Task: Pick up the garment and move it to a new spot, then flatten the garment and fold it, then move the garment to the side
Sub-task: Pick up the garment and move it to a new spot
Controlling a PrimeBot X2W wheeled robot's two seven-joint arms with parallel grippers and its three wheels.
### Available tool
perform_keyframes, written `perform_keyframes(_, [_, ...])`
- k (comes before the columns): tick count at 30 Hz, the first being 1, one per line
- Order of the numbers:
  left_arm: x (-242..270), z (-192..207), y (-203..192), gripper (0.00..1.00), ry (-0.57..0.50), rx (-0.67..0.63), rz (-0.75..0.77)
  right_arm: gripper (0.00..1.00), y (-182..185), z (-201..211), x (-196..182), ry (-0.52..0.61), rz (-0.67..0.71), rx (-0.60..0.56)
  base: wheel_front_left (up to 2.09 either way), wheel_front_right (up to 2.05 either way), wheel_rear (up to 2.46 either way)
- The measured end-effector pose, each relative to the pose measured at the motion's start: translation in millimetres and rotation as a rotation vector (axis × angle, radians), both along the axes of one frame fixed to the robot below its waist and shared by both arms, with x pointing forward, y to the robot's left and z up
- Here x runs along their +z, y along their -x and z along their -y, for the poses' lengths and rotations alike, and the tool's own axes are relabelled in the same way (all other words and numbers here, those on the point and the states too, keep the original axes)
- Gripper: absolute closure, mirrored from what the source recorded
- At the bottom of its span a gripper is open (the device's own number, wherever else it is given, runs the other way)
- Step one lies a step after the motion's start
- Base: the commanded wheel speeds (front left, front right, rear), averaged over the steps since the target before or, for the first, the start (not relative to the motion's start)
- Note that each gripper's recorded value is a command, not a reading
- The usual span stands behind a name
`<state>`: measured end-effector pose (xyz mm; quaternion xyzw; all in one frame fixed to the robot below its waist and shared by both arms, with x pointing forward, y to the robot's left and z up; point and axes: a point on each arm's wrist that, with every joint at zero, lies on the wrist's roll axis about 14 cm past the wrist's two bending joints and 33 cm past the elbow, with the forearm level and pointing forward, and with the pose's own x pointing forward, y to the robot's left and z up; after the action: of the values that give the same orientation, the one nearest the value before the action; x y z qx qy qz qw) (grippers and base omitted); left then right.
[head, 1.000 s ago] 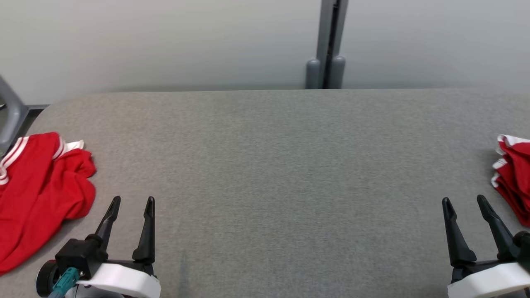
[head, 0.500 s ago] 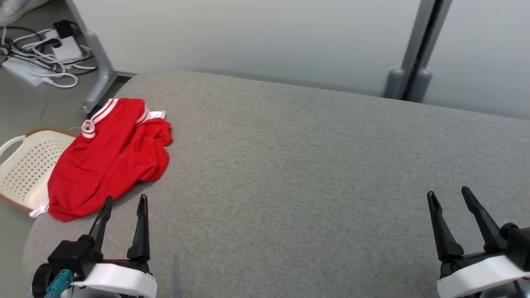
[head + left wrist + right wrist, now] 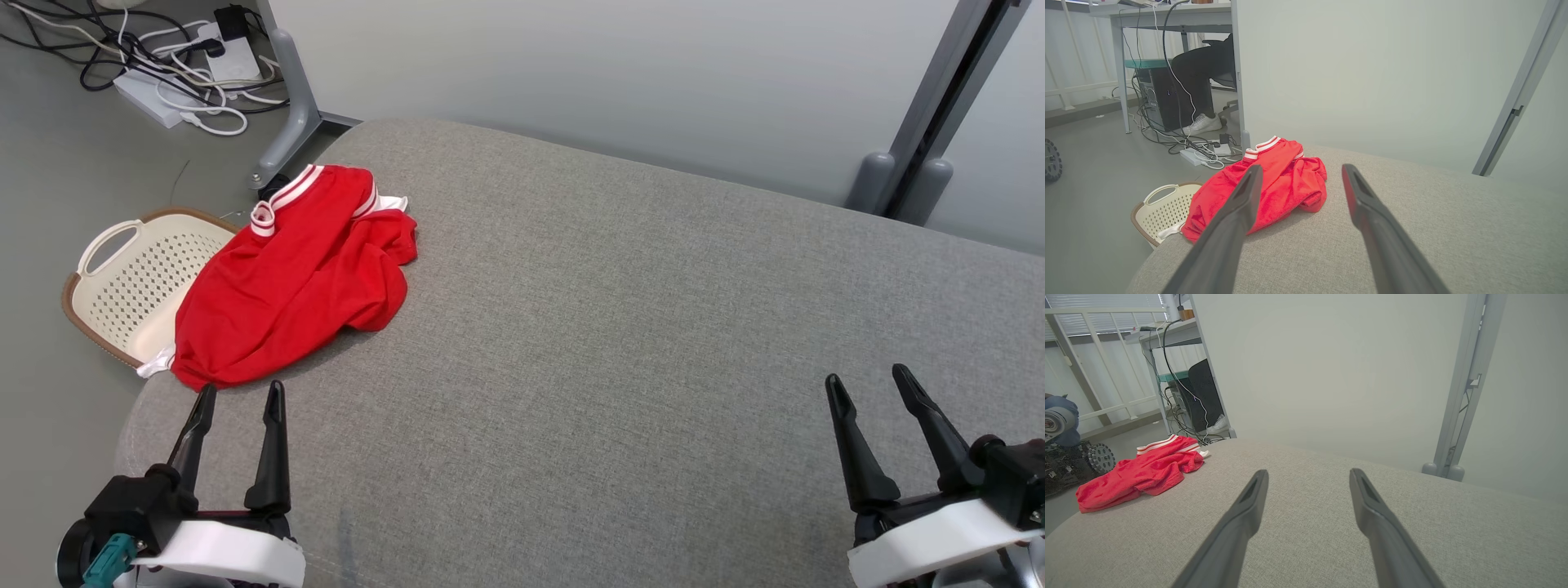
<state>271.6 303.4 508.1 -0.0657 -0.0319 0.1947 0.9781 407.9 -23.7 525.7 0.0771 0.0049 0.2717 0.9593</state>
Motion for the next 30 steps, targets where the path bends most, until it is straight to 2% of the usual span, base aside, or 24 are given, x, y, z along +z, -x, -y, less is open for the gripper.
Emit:
perform_keyframes(14, [4.8, 2.8, -7.7, 0.0, 0.011, -0.005, 0.022, 0.0, -2.7, 3.7, -3.6, 0.004, -0.008, -0.007, 0.0, 0.0, 0.0])
perform_keyframes(24, [77.4, -9.8, -79.9, 0.0, -0.124, -0.038, 0.192, 0.0, -29.5, 1.2, -5.5, 0.022, 0.002, 0.022, 0.0, 0.0, 0.0])
perform_keyframes(30, [69.1, -11.2, -135.8, 0.0, -0.159, -0.101, 0.155, 0.0, -52.6, 7.7, -20.1, 0.037, -0.016, 0.02, 0.0, 0.0, 0.0])
